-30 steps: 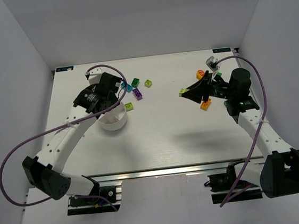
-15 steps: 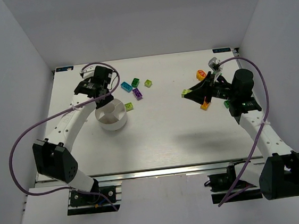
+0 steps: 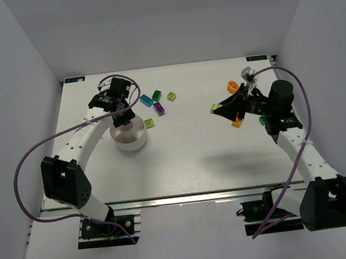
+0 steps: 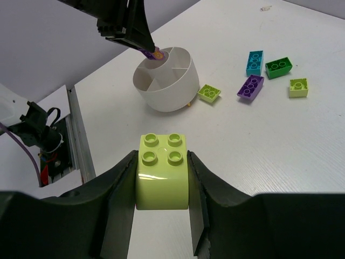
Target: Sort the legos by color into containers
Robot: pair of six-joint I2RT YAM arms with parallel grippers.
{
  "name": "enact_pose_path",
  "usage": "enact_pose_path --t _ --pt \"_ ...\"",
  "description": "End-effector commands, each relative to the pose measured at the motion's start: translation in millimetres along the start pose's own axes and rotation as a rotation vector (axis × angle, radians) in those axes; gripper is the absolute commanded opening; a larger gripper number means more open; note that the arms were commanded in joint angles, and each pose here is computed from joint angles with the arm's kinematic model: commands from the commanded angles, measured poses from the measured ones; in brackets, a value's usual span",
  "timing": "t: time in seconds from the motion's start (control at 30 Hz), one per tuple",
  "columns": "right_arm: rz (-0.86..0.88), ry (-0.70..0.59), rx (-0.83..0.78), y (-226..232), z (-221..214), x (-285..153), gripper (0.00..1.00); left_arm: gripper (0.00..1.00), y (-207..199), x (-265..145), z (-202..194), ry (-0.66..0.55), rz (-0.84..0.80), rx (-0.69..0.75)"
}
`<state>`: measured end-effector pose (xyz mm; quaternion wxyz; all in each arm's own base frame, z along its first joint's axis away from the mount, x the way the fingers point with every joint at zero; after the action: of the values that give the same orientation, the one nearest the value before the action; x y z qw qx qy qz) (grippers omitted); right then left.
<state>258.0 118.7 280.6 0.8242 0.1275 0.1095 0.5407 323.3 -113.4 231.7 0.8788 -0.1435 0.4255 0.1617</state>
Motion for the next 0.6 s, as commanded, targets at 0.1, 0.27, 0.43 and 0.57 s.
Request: enact_pose_path --t 0.1,0.27,0.43,0.57 --pt "0.009 -0.025 -0.066 1.7 7.3 -3.4 0.0 0.0 2.4 1.2 -2.7 0.012 -0.015 -0.013" --pt "0.014 -0.026 -0.071 2.8 7.9 -3.8 0.0 0.21 4.2 2.5 -0.8 0.009 -0.013 -0.023" --pt "0.025 -0.024 -0.073 3.9 7.3 -3.5 0.0 0.27 1.6 -2.6 3.9 0.0 -0.033 -0.026" --pt "0.023 -0.025 -0.074 3.9 7.7 -4.0 0.0 0.39 1.0 -3.3 2.2 0.009 -0.046 -0.028"
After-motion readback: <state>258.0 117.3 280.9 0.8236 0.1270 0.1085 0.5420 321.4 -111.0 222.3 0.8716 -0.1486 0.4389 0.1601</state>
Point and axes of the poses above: each gripper's point midway between its finger pads, its own x axis out along the fingers, its own y axis along the line the jaws close on, z = x × y, the point moved 7 cm from there along -x, back along the fingers
